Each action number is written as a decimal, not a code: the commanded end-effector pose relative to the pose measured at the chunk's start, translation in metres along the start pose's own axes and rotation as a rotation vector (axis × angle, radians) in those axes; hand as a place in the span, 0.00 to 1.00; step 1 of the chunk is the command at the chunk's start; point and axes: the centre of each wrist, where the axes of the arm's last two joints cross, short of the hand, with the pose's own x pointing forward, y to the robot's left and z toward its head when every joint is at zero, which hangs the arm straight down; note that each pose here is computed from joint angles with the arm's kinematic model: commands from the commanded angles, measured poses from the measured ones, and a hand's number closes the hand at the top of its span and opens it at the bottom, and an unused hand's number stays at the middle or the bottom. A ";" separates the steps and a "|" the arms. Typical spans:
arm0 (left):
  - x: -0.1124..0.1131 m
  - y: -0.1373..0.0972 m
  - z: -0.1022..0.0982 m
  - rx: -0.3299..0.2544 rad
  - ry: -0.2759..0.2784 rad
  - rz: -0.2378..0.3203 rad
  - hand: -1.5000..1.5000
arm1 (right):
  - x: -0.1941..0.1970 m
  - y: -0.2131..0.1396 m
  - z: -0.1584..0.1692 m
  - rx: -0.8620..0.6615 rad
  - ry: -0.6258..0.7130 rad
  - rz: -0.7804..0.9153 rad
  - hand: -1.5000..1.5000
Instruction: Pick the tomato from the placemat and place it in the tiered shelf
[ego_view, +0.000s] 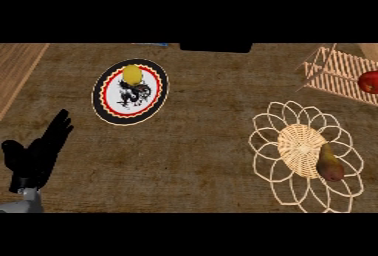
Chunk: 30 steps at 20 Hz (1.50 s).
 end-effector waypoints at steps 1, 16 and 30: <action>0.008 0.007 0.002 -0.003 -0.002 -0.002 0.50 | -0.006 0.003 0.001 -0.022 -0.014 -0.024 0.00; 0.003 0.009 -0.001 0.014 0.007 -0.008 0.50 | -0.031 -0.043 0.016 0.050 0.020 -0.552 0.00; 0.003 0.010 0.004 0.037 0.016 0.014 0.50 | -0.079 -0.183 0.101 -0.108 0.108 -0.620 0.00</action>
